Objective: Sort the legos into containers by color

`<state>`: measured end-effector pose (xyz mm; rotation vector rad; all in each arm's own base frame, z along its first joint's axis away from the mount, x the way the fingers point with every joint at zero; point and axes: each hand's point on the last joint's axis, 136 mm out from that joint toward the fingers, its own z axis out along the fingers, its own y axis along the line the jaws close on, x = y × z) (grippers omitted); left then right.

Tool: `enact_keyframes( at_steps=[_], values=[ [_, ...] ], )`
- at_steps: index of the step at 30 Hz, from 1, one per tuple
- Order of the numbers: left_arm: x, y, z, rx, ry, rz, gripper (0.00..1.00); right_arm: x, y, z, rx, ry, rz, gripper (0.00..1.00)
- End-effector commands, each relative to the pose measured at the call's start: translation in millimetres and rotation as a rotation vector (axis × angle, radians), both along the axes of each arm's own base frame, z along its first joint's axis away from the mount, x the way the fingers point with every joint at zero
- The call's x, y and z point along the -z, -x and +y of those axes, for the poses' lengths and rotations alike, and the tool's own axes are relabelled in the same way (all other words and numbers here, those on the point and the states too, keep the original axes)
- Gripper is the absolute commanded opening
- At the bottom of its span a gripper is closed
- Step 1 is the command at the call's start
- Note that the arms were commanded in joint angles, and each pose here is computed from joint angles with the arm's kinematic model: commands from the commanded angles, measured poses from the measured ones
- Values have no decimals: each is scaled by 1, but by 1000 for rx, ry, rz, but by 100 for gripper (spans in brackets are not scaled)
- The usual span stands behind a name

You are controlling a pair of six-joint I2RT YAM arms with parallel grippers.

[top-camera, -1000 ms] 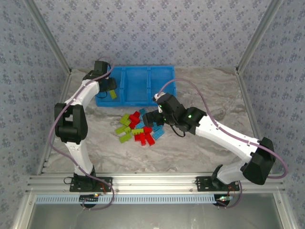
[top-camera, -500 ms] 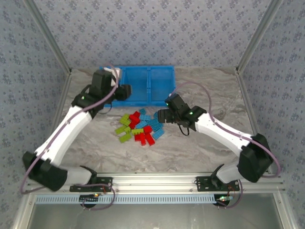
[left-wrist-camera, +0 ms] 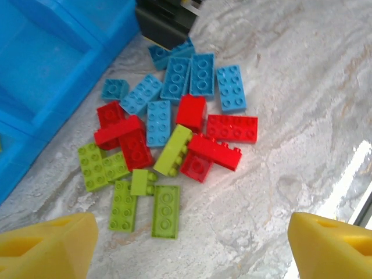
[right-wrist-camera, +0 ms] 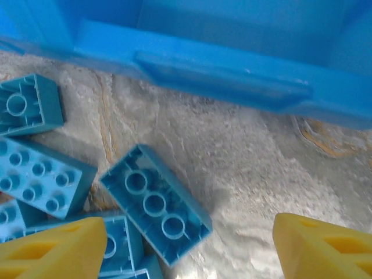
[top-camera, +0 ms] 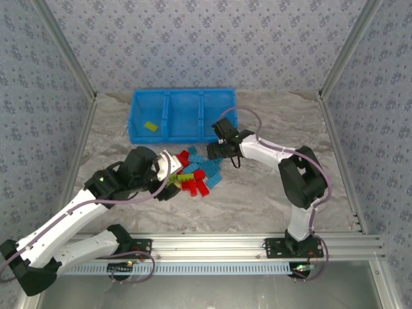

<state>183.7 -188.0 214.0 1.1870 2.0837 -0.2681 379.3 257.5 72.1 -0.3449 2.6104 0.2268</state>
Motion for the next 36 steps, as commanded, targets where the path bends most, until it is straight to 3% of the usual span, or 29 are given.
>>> enact_keyframes(
  at_steps=[1, 7, 20, 26, 31, 36],
  values=[
    [-5, 1, -10, 74, 28, -40, 89, 8, -2, 12, -40, -18, 29, 76],
    [5, 3, -11, 81, 16, -15, 95, 29, 0, 17, -34, -27, 87, 76],
    [12, 3, -8, 70, 4, -15, 99, 45, 1, 2, 18, 42, 114, 50],
    [15, 2, -5, 57, -8, -16, 99, 39, 12, -1, -3, 30, 117, 54],
    [16, 1, -4, 55, -15, -22, 99, 43, 11, -12, 31, 55, 120, 28],
    [13, 2, -3, 56, 0, -43, 99, 1, 10, -12, 15, 37, 27, 27]
  ],
)
